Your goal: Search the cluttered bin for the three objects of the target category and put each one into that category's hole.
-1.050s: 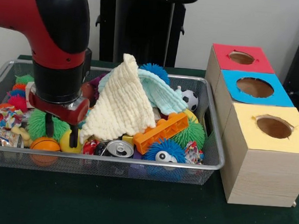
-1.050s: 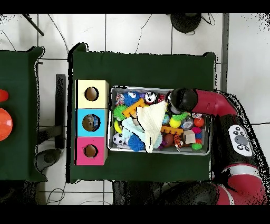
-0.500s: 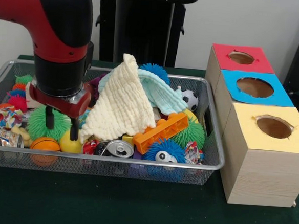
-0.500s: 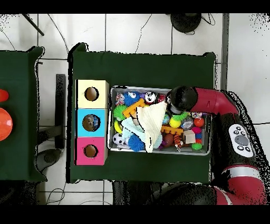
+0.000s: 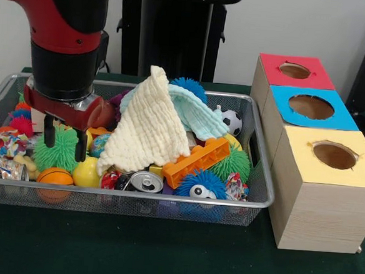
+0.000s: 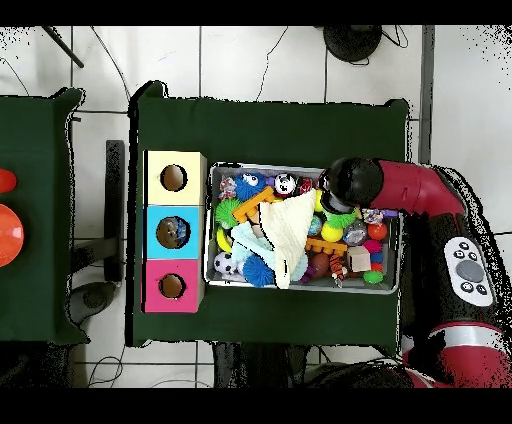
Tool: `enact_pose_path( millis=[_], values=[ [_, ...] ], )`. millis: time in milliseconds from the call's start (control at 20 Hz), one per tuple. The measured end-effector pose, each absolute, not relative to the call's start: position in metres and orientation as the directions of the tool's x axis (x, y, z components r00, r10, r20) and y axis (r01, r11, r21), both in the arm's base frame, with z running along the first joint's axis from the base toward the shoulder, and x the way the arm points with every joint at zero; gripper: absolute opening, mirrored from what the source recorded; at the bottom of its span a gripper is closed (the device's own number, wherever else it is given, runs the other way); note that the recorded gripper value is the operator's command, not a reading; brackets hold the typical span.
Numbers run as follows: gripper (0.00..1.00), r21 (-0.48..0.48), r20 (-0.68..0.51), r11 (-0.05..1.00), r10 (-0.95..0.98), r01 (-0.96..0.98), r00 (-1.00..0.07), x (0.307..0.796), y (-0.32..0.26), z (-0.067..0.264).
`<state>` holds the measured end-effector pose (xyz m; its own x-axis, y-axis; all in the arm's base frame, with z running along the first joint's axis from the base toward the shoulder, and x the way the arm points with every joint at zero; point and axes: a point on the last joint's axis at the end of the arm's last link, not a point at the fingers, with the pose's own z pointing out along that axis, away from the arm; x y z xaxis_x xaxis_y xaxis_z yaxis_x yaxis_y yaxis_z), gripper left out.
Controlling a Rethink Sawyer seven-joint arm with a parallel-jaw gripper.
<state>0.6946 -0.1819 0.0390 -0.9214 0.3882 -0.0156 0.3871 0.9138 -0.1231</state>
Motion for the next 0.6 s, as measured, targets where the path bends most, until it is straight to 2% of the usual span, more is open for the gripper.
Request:
enact_pose_path(
  millis=[600],
  values=[
    [1.0,-0.146,0.017,0.922,0.366,0.359,-0.931,0.669,-0.189,0.016]
  ],
)
